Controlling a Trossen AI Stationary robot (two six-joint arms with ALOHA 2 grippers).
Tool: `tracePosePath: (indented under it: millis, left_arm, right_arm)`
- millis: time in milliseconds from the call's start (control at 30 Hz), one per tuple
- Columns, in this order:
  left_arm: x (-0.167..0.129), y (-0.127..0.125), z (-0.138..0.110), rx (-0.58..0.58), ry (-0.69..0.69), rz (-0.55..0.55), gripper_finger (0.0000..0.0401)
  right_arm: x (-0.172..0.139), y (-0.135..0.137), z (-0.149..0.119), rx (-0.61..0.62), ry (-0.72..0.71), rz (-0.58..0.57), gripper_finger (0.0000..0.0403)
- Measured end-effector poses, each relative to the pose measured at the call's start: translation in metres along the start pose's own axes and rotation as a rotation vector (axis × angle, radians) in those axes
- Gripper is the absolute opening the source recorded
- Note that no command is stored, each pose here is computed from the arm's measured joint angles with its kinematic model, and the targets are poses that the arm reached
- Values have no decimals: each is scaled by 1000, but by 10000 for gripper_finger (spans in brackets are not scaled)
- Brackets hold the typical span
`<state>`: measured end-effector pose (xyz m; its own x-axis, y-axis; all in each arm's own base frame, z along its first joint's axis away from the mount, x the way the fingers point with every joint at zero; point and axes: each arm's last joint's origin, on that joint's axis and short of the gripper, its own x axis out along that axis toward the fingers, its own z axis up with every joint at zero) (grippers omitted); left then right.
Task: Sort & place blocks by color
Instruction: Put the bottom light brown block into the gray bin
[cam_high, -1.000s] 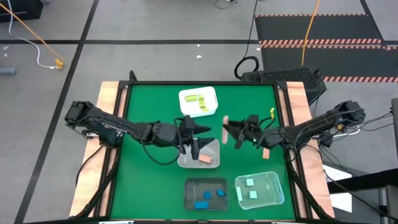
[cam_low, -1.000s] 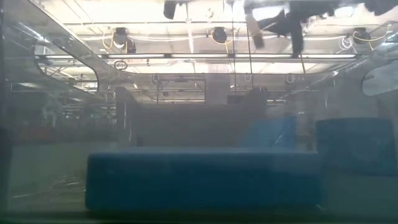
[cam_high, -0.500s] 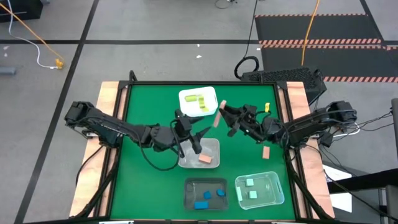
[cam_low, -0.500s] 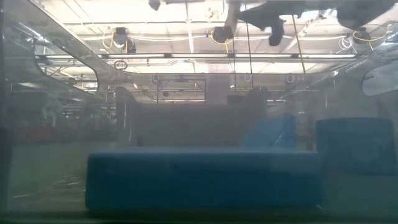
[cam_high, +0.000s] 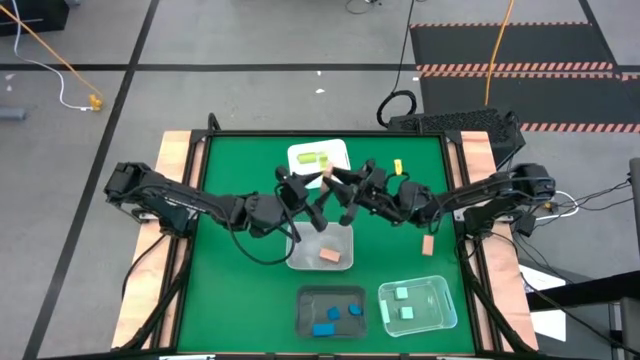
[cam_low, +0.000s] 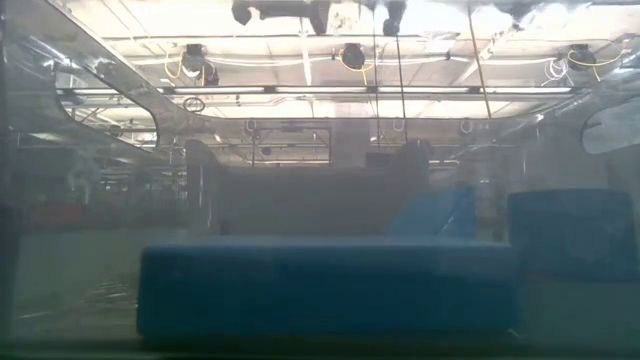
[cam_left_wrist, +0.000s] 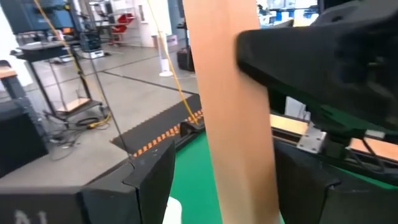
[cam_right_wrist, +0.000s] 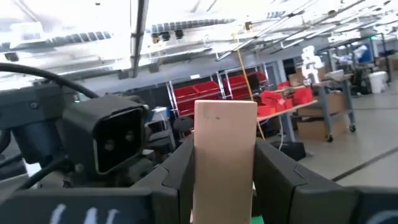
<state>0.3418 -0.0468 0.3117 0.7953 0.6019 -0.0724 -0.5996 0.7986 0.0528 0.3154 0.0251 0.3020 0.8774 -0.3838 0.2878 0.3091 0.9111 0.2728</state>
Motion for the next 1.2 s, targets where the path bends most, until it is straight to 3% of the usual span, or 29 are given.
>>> tracePosePath:
  millis: [467, 567, 733, 800, 967, 1200]
  left_arm:
    - [1, 2, -2, -3, 20, 19, 229]
    - [0, 0, -3, 5, 23, 10, 192]
    - [-4, -3, -3, 16, 23, 24, 86]
    - [-4, -3, -4, 12, 27, 18, 55]
    - [-6, -5, -4, -1, 33, -25, 55]
    - [-10, -9, -4, -1, 31, -39, 55]
  right_arm:
    - [4, 3, -5, -55, 39, 12, 108]
    - [4, 3, -6, -60, 48, 13, 108]
    - [4, 2, -6, -59, 47, 4, 109]
    - [4, 3, -6, -62, 50, 11, 134]
    - [4, 3, -9, -68, 78, 26, 206]
    - [-8, 3, 3, -70, 192, 34, 244]
